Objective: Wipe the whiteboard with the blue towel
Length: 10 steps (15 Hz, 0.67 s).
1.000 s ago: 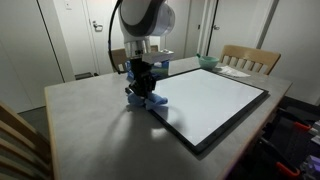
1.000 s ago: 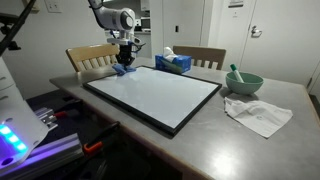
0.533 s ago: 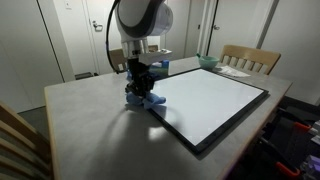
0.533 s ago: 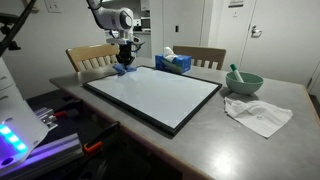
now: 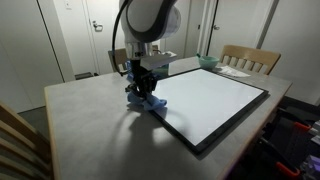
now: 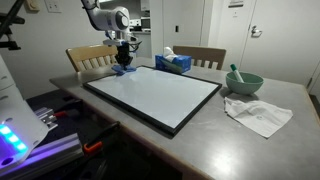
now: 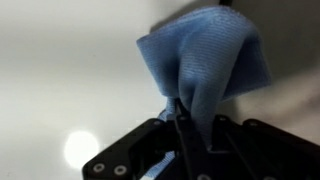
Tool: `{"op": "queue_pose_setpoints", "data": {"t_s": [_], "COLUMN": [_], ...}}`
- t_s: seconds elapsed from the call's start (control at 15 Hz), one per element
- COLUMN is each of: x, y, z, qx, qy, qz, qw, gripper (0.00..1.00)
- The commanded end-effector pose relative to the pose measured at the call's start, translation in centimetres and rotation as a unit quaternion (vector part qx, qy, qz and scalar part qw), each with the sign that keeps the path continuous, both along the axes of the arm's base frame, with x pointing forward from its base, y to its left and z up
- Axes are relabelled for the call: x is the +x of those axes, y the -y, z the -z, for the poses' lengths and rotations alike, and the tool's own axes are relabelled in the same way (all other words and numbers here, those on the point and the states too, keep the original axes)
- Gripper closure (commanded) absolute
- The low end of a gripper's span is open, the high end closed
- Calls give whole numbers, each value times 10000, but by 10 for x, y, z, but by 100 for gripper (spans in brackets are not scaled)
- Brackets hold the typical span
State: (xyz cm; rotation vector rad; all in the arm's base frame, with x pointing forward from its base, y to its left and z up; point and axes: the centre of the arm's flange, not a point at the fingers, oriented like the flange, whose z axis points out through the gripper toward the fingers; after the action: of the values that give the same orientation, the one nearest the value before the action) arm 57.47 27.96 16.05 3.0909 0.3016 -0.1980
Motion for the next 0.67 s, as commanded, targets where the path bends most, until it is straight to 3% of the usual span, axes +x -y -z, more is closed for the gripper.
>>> {"op": "queue_pose_setpoints", "data": {"t_s": [0.0,0.33,0.6], "x": [-33,-38,-47], "y": [19,32,56], "z": [9,13,18], "qx": [-163,-58,-413], "qy": [240,537,774], "qz": [16,-91,-213], "qw": [9996,9985,9959], "gripper": [96,96,96]}}
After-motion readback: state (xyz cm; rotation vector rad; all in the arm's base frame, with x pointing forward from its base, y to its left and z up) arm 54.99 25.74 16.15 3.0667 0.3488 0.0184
